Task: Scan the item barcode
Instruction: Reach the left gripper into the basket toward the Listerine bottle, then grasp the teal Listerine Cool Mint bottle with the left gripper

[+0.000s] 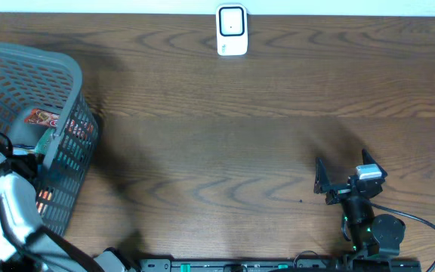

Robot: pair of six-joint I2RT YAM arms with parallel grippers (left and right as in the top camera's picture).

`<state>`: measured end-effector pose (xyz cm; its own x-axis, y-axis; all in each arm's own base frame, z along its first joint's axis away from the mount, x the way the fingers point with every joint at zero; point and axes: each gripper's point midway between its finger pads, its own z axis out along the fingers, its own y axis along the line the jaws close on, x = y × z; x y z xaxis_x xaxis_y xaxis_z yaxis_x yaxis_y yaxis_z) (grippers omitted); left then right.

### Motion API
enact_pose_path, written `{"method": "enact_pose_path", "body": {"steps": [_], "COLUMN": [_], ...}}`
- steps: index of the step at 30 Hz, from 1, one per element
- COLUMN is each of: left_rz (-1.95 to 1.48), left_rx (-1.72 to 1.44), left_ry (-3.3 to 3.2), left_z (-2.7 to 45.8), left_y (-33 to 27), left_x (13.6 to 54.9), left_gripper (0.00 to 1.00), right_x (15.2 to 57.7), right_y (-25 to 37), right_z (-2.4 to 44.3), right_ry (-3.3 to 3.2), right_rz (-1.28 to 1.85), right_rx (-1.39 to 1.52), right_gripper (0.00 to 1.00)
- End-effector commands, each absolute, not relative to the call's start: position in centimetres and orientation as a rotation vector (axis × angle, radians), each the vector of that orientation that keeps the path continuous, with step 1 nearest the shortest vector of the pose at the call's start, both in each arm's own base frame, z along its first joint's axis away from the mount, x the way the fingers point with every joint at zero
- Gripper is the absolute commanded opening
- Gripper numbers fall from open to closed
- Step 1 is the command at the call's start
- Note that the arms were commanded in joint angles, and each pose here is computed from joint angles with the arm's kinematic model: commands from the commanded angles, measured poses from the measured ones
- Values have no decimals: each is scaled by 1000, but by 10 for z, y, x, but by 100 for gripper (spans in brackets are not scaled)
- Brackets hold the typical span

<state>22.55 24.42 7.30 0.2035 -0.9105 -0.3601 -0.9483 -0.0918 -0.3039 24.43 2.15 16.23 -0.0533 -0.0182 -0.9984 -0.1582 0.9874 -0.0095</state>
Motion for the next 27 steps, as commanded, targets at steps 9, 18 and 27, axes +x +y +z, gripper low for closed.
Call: {"method": "enact_pose_path", "body": {"steps": [9, 18, 27], "left_rz": [105, -40, -228], "left_rx": [-1917, -1877, -1928], "left_ry": [1757, 1947, 2039], "left_z": [97, 81, 66], "left_y": [234, 205, 172], "left_x": [220, 223, 222], "left_gripper": [27, 64, 76], "right_x": [244, 244, 244], "right_y": [22, 22, 22], "right_z": [161, 161, 161], "right_ry": [1621, 1621, 1621], "right_rz": [115, 115, 115], "right_rx": [-140, -140, -140], "right_gripper": [99, 99, 99]}}
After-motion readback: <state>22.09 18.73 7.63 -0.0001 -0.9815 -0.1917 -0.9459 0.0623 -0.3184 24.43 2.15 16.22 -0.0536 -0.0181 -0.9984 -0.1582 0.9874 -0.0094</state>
